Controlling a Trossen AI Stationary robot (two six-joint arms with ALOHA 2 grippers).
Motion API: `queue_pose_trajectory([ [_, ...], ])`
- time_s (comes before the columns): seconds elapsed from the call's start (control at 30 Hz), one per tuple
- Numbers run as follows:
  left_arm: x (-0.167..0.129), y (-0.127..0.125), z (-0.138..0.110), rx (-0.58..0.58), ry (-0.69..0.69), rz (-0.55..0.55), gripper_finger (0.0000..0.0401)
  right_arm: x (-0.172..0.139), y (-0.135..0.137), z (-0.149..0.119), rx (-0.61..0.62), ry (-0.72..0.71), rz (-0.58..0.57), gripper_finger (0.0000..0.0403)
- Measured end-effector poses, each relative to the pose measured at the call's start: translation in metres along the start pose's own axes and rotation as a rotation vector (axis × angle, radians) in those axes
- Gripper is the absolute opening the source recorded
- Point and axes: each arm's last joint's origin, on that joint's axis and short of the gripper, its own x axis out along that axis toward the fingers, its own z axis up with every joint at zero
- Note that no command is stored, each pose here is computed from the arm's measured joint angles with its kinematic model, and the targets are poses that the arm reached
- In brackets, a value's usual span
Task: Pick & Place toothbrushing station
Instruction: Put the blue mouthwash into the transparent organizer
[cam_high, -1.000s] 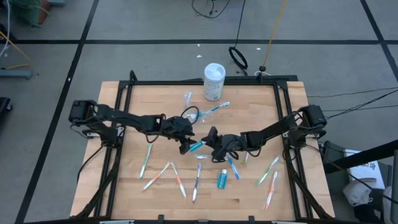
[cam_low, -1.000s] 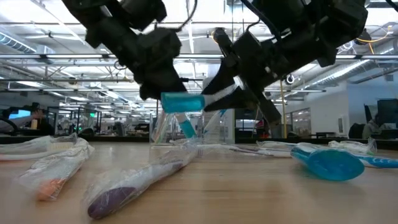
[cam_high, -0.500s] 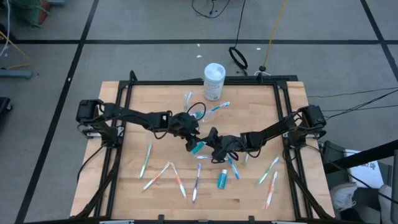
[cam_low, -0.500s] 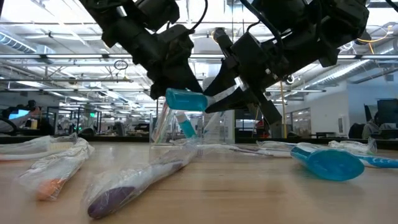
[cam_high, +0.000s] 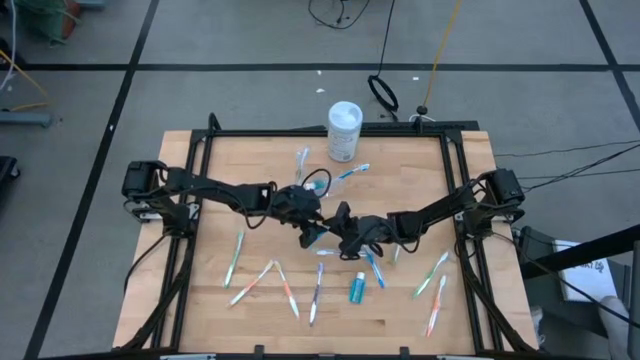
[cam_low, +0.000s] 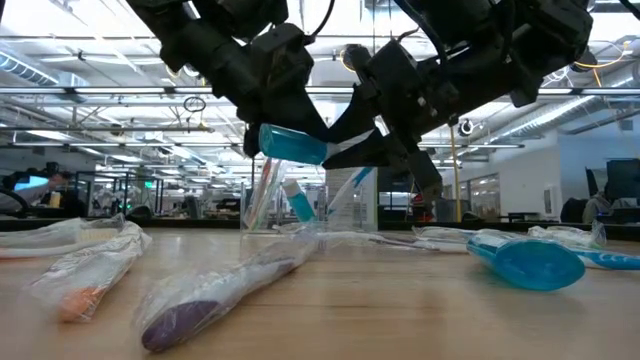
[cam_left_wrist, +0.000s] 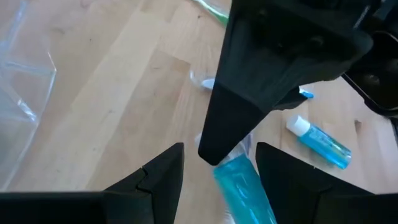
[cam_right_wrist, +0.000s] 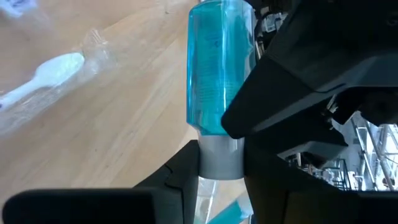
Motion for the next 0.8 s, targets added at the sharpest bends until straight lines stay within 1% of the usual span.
queue_pose_trajectory([
  [0.2, 0.000, 0.005, -0.006, -0.040, 0.060, 0.038, 0.0207, 0.000, -0.001, -0.003, -0.053, 0.095, -0.047, 0.0100],
  [0.33, -0.001, 0.009, -0.003, -0.045, 0.045, 0.044, 0.0201, 0.000, -0.003, -0.003, -0.074, 0.111, -0.065, 0.0100],
  [0.4, -0.001, 0.012, -0.001, -0.040, 0.037, 0.047, 0.0186, 0.000, -0.003, -0.003, -0.077, 0.114, -0.065, 0.0101],
  [0.63, -0.002, 0.016, 0.003, -0.012, 0.011, 0.045, 0.0117, 0.000, -0.003, -0.003, -0.074, 0.114, -0.063, 0.0109],
  [0.7, -0.002, 0.017, 0.004, 0.002, 0.010, 0.048, 0.0105, 0.000, -0.003, -0.003, -0.073, 0.114, -0.063, 0.0110],
  [0.8, -0.002, 0.018, 0.004, 0.005, 0.008, 0.049, 0.0099, 0.000, -0.003, -0.003, -0.059, 0.112, -0.067, 0.0111],
])
